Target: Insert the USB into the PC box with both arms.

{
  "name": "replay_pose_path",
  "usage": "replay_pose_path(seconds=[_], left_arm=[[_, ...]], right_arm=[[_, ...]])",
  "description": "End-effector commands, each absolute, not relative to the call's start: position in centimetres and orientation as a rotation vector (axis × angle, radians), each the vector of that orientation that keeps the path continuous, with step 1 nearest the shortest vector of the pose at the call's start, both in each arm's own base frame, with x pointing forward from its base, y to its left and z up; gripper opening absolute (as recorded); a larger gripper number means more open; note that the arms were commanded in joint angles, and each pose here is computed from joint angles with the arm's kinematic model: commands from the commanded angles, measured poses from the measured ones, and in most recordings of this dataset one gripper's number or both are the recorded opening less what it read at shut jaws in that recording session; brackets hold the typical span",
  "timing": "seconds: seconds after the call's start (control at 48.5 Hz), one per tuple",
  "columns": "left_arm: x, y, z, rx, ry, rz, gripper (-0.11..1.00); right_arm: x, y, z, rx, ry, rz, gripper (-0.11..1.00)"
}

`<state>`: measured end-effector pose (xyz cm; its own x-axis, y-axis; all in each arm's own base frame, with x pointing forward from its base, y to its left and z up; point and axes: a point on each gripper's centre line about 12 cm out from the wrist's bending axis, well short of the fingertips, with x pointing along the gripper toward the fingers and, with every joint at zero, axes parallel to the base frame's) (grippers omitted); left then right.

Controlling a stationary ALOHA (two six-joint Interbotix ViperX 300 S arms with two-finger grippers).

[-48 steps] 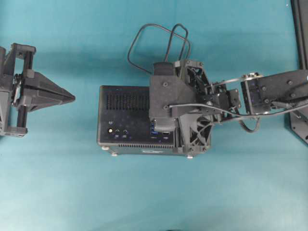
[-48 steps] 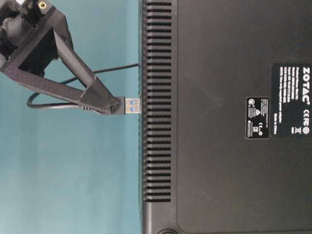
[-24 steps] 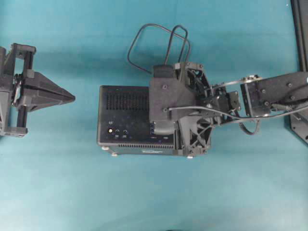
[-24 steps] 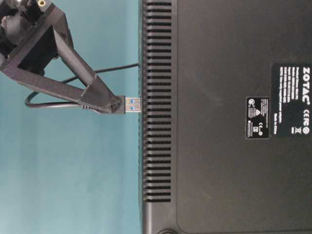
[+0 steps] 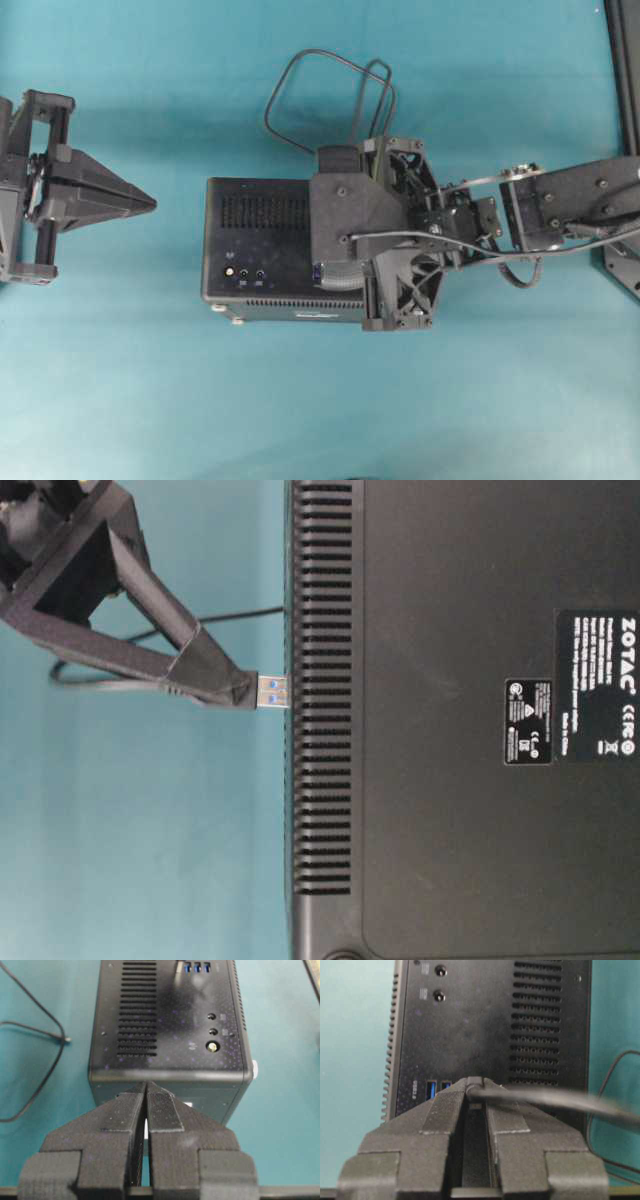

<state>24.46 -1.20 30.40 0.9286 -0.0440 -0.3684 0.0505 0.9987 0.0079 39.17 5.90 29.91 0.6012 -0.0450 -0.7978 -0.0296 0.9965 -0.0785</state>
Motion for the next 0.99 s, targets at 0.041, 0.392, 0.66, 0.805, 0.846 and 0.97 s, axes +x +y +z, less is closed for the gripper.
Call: replay_pose_path(seconds=[0.041, 0.392, 0.66, 0.805, 0.846, 0.97], left_arm=[[24.58, -1.13, 31.09, 0.016, 0.354, -0.045, 0.0], [24.59, -1.13, 31.15, 0.018, 0.353, -0.045, 0.0], [24.68, -1.14, 31.05, 0.016, 0.356, -0.045, 0.0], [24.67, -1.14, 31.04, 0.016, 0.357, -0.045, 0.0], [24.65, -1.13, 31.09, 0.018, 0.354, -0.045, 0.0], [24.64, -1.13, 31.08, 0.018, 0.356, -0.045, 0.0]], right_arm=[[39.12, 6.24, 30.31, -0.07, 0.921, -0.007, 0.1], [39.12, 6.34, 30.58, -0.071, 0.922, -0.007, 0.1], [39.18, 6.31, 30.49, -0.08, 0.975, -0.021, 0.1], [39.6, 6.45, 30.14, -0.077, 0.965, -0.015, 0.1], [39.67, 6.46, 29.98, -0.079, 0.966, -0.015, 0.1], [39.51, 6.4, 29.87, -0.084, 0.972, -0.016, 0.1]])
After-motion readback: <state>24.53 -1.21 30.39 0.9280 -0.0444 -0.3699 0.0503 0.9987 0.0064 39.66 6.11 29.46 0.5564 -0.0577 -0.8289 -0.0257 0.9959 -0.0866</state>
